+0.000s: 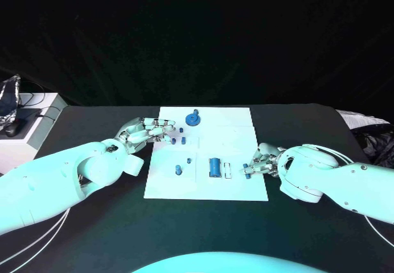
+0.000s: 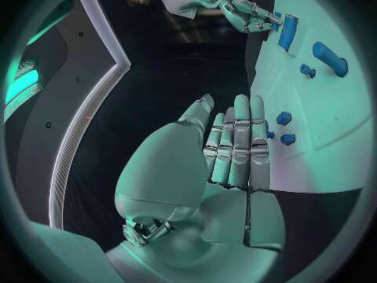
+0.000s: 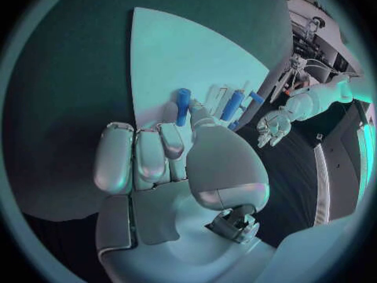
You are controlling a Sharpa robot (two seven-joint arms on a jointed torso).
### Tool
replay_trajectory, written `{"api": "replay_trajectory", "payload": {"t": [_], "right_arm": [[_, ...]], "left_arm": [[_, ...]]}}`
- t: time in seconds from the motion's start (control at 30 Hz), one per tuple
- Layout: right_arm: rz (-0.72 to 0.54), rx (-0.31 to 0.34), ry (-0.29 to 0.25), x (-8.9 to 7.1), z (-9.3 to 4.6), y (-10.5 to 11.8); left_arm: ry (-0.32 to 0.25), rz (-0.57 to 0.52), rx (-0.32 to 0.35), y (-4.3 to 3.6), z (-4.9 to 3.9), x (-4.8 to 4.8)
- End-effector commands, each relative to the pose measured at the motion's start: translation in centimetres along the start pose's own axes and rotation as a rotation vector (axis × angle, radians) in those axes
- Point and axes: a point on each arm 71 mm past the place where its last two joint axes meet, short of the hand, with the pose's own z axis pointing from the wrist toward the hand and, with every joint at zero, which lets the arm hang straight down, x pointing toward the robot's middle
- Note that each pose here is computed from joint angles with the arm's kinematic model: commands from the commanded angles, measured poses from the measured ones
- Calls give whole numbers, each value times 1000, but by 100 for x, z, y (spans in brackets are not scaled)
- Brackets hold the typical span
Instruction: Assemble the parts on the task board
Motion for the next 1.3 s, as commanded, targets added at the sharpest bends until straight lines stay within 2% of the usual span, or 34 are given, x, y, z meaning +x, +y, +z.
{"api": "replay_trajectory", "payload": {"t": [0.03, 0.3, 0.6, 0.97, 1.3], "right_arm": [[-51, 32, 62, 142, 22, -57], [-42, 38, 62, 153, 30, -59], [51, 29, 47, 142, -23, -52], [149, -5, 13, -57, -134, 62], [183, -34, 42, -49, -143, 248]], "left_arm": [[12, -9, 7, -6, 2, 18], [11, -9, 5, -6, 1, 17], [10, -8, 4, -6, -1, 15], [9, -8, 3, -5, 1, 17], [11, -9, 3, -4, 3, 20]]}}
